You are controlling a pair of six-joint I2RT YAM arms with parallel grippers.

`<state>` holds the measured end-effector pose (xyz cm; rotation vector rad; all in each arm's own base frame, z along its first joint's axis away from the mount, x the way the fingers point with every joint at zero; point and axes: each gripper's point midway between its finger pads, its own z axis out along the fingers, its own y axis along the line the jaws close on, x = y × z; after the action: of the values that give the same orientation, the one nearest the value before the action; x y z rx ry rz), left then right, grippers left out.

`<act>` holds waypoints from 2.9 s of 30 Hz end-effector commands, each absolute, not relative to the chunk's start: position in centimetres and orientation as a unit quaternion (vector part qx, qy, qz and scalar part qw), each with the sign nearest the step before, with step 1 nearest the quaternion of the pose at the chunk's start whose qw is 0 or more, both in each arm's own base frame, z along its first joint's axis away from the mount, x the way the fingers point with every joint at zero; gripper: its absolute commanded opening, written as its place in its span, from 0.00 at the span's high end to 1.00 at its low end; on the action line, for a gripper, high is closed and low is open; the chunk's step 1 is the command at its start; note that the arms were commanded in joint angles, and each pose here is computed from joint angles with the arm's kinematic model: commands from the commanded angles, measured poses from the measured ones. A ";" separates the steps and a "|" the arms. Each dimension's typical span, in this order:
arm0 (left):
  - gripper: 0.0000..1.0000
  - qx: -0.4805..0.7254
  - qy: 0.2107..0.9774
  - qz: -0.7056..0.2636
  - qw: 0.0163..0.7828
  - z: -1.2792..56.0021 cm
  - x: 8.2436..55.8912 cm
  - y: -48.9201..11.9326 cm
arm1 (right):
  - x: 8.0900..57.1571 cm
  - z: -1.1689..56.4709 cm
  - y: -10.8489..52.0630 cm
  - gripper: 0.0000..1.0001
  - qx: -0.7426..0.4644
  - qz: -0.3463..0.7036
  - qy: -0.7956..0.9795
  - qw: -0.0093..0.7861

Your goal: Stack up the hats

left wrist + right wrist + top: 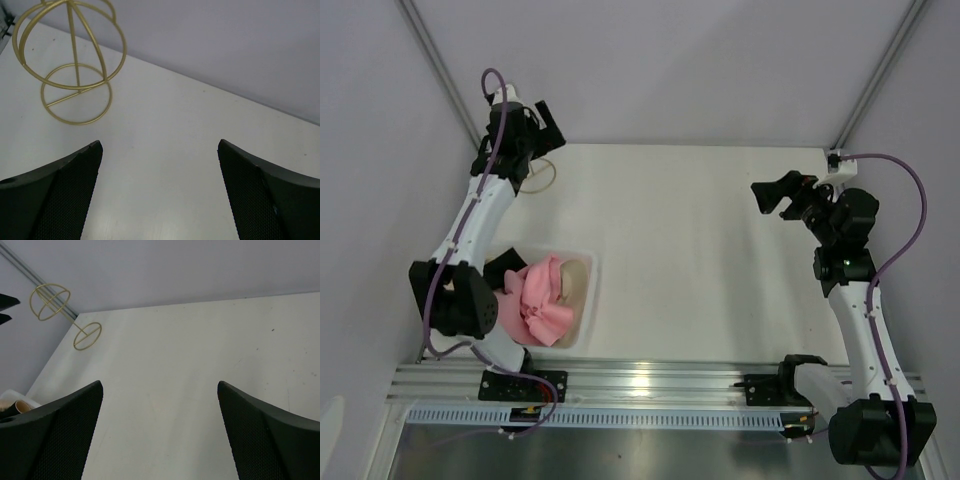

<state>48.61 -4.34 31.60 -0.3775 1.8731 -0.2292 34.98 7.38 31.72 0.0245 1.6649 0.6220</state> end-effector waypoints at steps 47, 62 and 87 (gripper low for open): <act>0.99 0.004 0.812 -0.212 0.544 29.5 52.4 -15.8 | 33.8 35.7 4.1 0.01 0.055 0.144 0.699 0.698; 0.99 0.191 0.781 -0.313 0.505 24.8 27.0 -34.1 | 30.0 31.7 -0.3 0.00 0.181 0.109 0.716 0.665; 0.89 0.362 0.766 -0.215 0.485 20.5 21.5 -38.0 | 27.4 29.6 1.0 0.00 0.158 0.130 0.736 0.645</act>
<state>21.91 -37.67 20.54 0.8339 1.8542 -0.5380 27.33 0.86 29.29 0.3742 1.6809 0.2876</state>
